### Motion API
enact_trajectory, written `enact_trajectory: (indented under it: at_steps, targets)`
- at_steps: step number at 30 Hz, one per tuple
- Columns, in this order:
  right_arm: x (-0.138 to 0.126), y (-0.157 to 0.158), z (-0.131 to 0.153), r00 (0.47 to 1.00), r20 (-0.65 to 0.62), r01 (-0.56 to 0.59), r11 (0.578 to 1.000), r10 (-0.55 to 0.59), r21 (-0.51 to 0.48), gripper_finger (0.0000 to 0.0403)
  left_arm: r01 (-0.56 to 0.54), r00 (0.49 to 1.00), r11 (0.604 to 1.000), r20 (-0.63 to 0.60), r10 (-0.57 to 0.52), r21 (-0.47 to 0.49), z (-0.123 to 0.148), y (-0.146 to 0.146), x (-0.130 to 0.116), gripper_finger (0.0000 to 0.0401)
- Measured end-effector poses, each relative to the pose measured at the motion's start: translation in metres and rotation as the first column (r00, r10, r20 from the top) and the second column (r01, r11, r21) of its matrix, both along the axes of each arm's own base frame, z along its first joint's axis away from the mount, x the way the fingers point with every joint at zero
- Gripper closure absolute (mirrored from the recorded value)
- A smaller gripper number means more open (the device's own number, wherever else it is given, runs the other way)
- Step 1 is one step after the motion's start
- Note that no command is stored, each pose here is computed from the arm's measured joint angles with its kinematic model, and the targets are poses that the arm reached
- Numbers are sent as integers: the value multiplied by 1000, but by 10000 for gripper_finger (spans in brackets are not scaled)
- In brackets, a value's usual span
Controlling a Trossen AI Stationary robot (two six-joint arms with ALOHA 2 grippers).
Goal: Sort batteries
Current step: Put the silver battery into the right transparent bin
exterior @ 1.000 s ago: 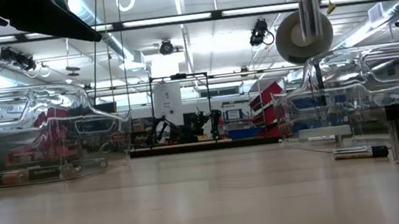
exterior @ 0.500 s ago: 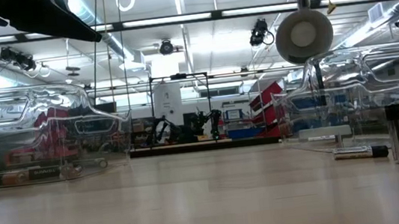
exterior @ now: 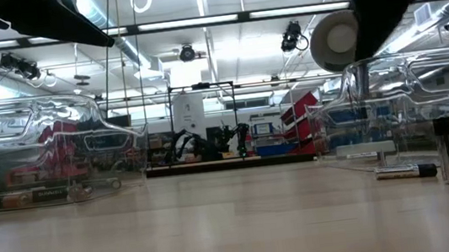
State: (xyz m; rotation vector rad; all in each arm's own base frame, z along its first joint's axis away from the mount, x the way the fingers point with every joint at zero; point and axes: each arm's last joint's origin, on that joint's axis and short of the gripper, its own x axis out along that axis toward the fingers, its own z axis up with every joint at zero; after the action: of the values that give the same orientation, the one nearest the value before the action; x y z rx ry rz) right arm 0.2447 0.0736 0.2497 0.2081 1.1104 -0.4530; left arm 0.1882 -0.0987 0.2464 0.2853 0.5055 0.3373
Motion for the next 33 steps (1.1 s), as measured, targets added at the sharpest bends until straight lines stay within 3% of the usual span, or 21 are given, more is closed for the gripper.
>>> enact_trajectory:
  at_steps: [7,12,25,30,33]
  targets:
    - [-4,-15,-48,999,0,33,992,-33,124,360,0,1000,1000,4,0,-3,0,0,0,178]
    - [1,-17,-58,999,-34,22,990,-18,137,353,0,1000,1000,6,0,-4,0,0,0,178]
    - [2,-16,-52,1000,8,22,988,-23,155,301,0,1000,1000,15,0,-10,1,-1,1,178]
    - [6,-7,-24,999,29,21,981,-27,194,301,0,1000,1000,15,0,-10,1,-1,1,178]
    - [12,8,1,994,108,-38,977,15,209,305,-2,1000,1000,20,2,-16,1,-1,1,178]
